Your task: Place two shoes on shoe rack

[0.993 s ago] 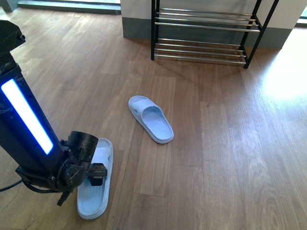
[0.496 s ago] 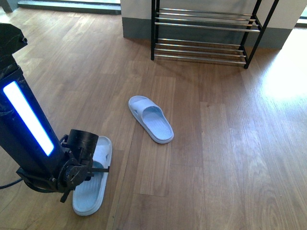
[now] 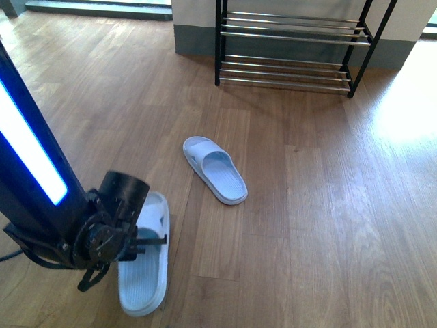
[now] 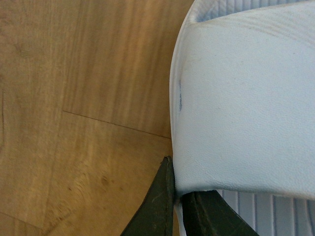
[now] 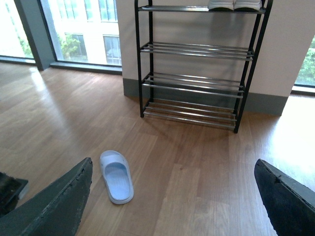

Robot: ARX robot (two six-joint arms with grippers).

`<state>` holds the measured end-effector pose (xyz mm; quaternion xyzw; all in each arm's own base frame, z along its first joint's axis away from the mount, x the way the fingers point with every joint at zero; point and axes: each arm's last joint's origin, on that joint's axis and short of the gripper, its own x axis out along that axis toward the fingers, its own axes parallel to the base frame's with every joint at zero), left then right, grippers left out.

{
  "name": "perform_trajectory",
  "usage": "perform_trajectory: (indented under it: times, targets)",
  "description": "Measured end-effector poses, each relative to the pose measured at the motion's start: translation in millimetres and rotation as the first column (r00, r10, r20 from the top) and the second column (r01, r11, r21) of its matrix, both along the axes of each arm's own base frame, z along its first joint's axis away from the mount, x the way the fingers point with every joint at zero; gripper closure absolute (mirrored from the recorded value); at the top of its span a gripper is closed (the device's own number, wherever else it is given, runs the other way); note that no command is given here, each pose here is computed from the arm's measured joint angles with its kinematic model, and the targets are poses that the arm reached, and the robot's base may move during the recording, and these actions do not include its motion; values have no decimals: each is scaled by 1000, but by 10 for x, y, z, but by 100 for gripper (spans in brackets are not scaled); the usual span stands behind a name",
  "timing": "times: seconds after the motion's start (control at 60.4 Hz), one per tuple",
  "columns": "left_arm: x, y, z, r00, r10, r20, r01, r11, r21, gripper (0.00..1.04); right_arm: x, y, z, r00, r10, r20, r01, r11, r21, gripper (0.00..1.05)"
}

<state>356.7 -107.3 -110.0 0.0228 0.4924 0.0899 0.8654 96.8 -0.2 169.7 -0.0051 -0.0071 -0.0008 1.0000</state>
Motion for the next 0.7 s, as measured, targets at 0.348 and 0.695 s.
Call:
perform_trajectory:
  times: [0.348, 0.695]
  targets:
    - [-433, 125, 1684, 971, 69, 229, -44, 992, -115, 103, 0, 0, 0, 1000, 0, 0, 0, 1000, 0, 9]
    - [-1543, 385, 2592, 920, -34, 391, 46, 999, -22, 103, 0, 0, 0, 1000, 0, 0, 0, 1000, 0, 9]
